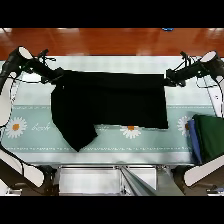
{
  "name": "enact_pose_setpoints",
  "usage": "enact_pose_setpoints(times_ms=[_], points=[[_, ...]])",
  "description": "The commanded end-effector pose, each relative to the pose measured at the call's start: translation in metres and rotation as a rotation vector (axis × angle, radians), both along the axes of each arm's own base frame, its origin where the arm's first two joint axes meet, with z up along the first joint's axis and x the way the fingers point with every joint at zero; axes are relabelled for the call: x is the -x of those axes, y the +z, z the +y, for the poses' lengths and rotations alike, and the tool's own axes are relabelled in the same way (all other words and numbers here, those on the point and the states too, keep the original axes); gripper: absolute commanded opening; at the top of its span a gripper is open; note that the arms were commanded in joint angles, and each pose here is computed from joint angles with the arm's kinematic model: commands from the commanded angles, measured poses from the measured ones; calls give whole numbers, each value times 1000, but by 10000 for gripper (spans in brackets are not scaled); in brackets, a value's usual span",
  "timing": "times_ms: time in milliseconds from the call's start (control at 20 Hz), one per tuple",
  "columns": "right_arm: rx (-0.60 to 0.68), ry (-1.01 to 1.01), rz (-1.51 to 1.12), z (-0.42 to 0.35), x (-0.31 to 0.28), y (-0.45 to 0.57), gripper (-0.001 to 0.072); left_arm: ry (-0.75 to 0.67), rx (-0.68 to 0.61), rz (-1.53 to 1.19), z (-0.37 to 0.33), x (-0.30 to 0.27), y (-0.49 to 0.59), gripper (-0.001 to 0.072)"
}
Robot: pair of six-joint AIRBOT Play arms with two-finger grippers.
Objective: Fold the shirts.
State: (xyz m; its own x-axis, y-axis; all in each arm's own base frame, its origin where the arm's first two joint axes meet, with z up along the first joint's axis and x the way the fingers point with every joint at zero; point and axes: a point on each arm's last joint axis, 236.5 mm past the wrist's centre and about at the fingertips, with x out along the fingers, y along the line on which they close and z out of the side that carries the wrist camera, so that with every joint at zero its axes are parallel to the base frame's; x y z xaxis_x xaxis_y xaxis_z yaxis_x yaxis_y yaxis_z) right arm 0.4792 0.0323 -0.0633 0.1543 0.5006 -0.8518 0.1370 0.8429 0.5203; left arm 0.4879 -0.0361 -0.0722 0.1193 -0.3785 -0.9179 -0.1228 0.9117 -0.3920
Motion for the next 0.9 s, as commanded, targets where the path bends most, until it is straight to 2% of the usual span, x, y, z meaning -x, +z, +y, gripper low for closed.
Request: enact_pose_setpoints(times_ms=[0, 100, 150, 200, 300, 400, 500, 650, 850], points=[[-1, -7, 64, 3, 12, 3, 412, -41, -18, 154, 11, 37, -5, 507], [41, -39, 67, -23, 21, 31, 412, -52, -59, 274, 40, 69, 6, 507], [68, -65, 50, -41, 26, 49, 411, -12, -56, 299, 51, 79, 14, 507], [103, -94, 37, -59, 37, 67, 412, 28, -52, 297, 62, 89, 22, 507], [165, -148, 35, -87, 70, 85, 412, 13, -38, 278, 79, 122, 29, 506], [204, -208, 31, -97, 114, 78, 413, 159, 34, 261, 87, 158, 18, 507], [169, -272, -12, -84, 150, 60, 414, 345, 209, 150, 75, 175, 10, 506], [78, -309, -46, -50, 192, 37, 414, 468, 438, 30, 51, 189, 9, 507], [-21, -312, -34, -17, 217, 22, 414, 461, 489, 119, 24, 223, -14, 506]])
